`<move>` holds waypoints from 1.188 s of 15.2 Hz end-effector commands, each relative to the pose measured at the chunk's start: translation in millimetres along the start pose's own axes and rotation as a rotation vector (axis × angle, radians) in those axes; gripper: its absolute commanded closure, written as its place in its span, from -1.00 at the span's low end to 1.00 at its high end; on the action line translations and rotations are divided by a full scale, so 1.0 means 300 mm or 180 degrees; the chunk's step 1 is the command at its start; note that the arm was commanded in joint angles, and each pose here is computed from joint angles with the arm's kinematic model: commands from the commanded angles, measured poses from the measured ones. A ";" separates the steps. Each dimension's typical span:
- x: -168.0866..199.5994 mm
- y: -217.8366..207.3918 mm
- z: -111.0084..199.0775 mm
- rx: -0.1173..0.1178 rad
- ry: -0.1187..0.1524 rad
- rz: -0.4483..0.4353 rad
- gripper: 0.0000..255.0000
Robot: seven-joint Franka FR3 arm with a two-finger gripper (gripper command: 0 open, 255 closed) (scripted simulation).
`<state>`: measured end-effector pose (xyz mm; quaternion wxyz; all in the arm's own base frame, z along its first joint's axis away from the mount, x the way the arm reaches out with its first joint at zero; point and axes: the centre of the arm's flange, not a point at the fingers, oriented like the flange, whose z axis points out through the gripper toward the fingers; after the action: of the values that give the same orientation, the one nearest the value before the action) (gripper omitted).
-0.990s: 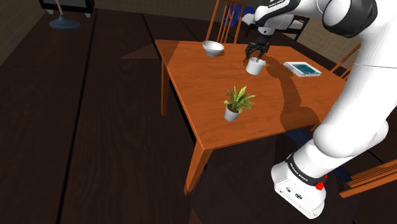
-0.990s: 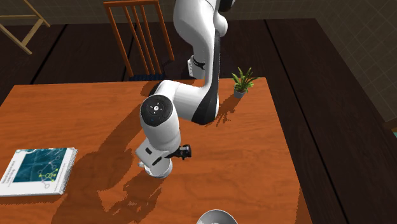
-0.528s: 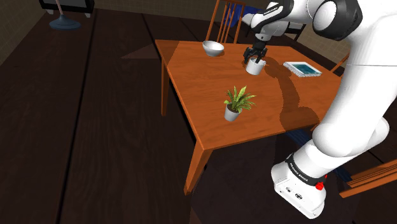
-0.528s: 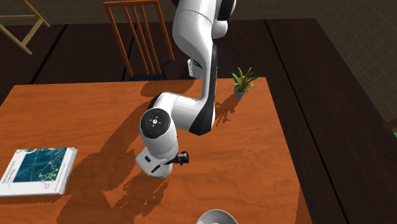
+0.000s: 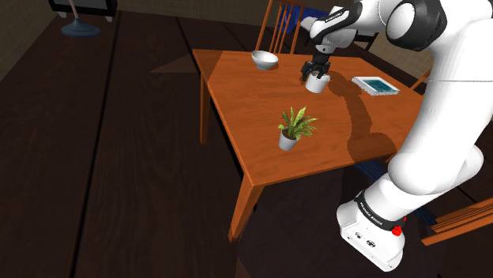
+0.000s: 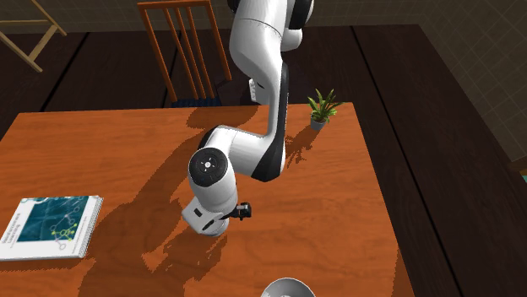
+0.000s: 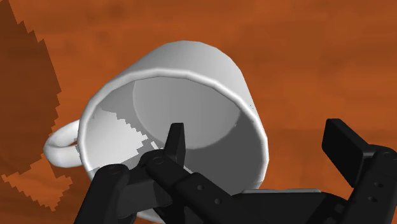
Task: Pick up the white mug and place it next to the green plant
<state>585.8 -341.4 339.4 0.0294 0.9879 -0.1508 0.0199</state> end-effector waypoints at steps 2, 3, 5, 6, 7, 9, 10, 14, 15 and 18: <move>0.000 0.000 0.000 0.0000 0.0000 0.0000 1.00; 0.000 0.000 0.000 0.0000 0.0000 0.0000 1.00; 0.000 0.000 0.000 0.0000 0.0000 0.0000 1.00; 0.000 0.000 0.000 0.0000 0.0000 0.0000 1.00; 0.000 0.000 0.000 0.0000 0.0000 0.0000 1.00; 0.000 0.000 0.000 0.0000 0.0000 0.0000 1.00; 0.000 0.000 0.000 0.0000 0.0000 0.0000 1.00; 0.002 0.003 -0.053 0.0000 0.0000 0.0000 1.00; 0.003 0.004 -0.070 0.0000 0.0000 0.0000 1.00; 0.006 0.006 -0.123 0.0000 0.0000 0.0000 1.00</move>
<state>586.2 -342.4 370.4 0.0294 0.9879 -0.1508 0.0200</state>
